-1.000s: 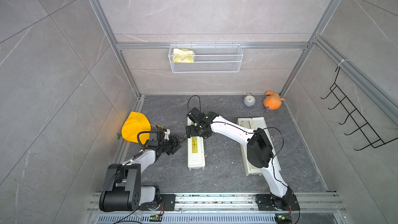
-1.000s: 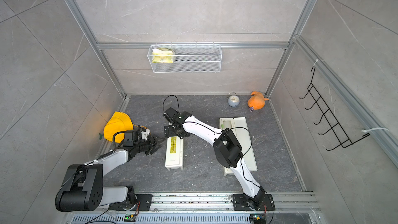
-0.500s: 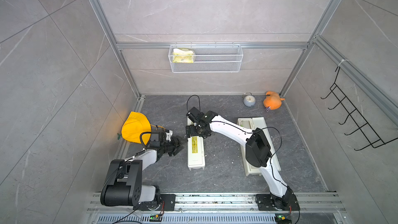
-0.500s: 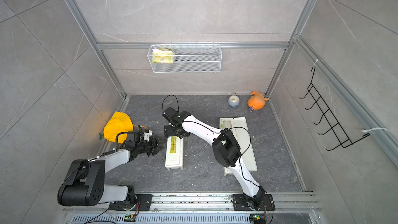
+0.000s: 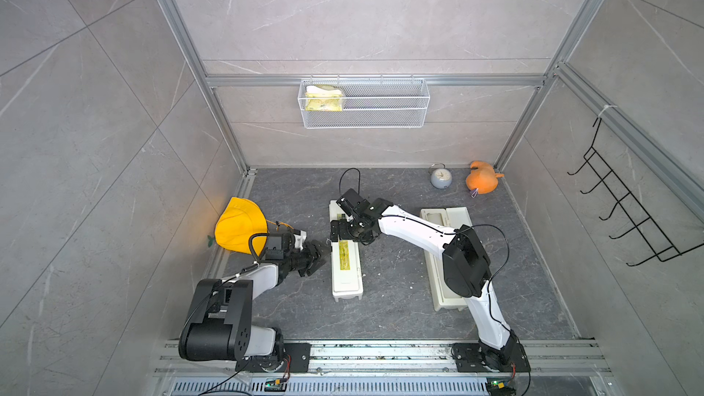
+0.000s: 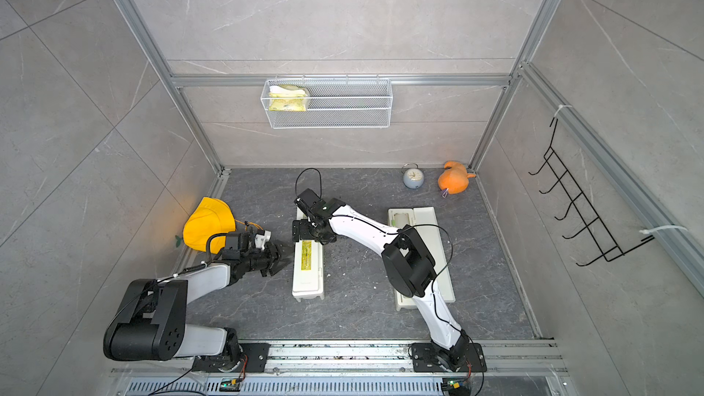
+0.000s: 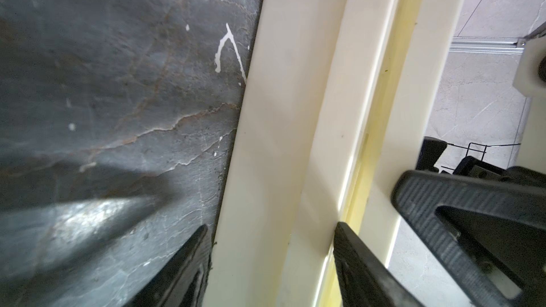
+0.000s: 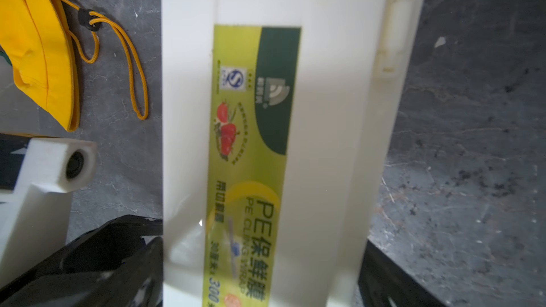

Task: Put plastic wrap rolls into dispensers
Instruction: Open the lid of the plastic wrap cutting box.

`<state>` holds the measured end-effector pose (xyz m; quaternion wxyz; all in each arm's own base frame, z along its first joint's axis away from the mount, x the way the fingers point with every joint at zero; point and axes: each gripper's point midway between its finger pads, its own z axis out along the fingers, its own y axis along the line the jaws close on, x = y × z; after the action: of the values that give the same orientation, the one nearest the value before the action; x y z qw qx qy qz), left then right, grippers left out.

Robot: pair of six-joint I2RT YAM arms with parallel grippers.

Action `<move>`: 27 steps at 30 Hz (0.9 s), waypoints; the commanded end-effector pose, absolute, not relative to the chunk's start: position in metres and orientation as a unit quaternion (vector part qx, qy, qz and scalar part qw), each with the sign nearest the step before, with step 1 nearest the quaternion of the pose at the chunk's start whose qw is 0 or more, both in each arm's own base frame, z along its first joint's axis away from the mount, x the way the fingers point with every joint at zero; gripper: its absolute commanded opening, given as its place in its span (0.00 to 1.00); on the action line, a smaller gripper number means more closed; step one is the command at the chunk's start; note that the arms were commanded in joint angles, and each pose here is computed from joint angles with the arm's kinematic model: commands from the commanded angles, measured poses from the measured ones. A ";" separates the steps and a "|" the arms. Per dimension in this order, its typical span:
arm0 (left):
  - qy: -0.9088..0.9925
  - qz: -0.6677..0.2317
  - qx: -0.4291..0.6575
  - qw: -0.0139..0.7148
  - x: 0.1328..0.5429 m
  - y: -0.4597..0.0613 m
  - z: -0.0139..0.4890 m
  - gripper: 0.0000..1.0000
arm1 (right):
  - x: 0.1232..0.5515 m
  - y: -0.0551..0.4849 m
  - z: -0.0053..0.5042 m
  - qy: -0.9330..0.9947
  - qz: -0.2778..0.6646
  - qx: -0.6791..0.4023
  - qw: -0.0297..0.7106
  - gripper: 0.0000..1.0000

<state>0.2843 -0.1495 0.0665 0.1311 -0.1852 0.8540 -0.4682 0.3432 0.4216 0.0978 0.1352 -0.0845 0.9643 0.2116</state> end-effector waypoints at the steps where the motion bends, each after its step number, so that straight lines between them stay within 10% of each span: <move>1: 0.845 -0.500 -0.137 0.135 0.290 -0.171 0.096 0.70 | 0.321 0.450 0.121 0.947 0.279 -0.106 0.118 1.00; 27: 0.884 -0.438 -0.112 0.122 0.285 -0.170 0.091 0.72 | 0.332 0.346 0.139 0.970 0.139 -0.101 0.172 1.00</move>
<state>0.2784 -0.1701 0.0849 0.1055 -0.1297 0.8800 -0.4445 0.3330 0.3677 0.1293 0.1644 -0.1017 0.9686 0.1562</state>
